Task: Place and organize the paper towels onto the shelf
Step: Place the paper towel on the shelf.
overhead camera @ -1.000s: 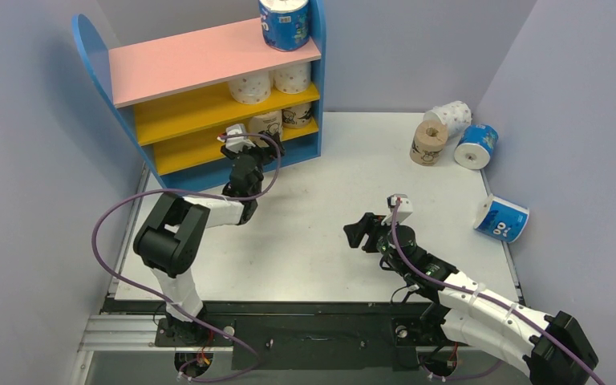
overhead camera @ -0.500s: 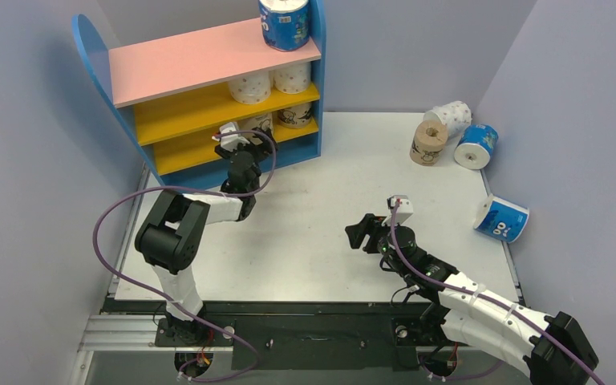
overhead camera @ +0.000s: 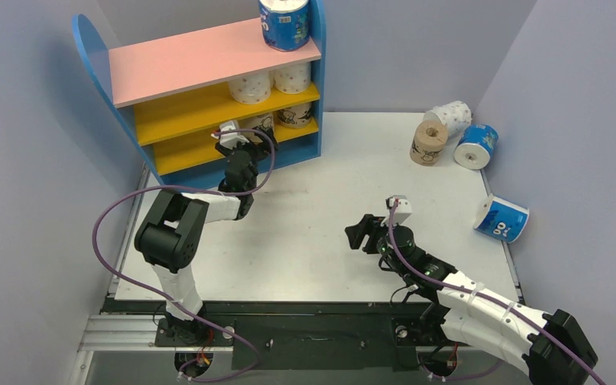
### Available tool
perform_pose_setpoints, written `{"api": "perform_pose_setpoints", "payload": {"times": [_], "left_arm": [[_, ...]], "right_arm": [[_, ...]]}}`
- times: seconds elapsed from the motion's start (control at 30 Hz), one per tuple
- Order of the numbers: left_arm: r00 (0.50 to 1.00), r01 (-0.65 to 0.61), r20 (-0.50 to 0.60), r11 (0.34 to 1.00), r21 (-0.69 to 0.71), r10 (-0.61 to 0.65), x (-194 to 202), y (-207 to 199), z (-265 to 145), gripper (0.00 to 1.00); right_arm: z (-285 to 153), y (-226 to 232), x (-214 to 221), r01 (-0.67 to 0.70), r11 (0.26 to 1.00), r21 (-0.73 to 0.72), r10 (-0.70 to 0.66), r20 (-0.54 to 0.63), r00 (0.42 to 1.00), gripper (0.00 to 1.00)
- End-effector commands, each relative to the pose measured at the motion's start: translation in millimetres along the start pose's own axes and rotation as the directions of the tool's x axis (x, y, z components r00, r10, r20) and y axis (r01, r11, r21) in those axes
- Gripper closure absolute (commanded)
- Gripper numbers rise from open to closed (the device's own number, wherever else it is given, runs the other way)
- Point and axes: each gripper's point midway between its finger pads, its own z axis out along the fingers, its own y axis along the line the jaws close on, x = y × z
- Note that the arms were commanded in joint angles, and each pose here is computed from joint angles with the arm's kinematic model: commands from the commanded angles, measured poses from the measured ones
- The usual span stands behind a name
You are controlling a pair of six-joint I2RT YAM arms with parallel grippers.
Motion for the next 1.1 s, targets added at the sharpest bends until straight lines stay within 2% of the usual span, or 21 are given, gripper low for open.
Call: {"api": "perform_pose_setpoints", "payload": {"times": [0.0,0.4,1.07], "left_arm": [[0.999,0.034,0.036,0.993,0.109,-0.038,-27.7,-26.1,1.0,0.04],[0.999,0.018,-0.029,0.995,0.097,-0.015,-5.0,-12.6,15.7,0.04],[1.0,0.0,-0.03,0.997,0.073,0.002,3.3,-6.1,28.4,0.03]], "right_arm": [[-0.2,5.8,-11.6,0.002,1.0,-0.015,-0.001,0.046,0.999,0.38],[-7.7,2.1,-11.6,-0.001,1.0,-0.013,0.001,0.052,0.999,0.38],[-7.6,-1.5,-10.7,0.007,1.0,0.004,-0.008,0.05,0.999,0.38]]}}
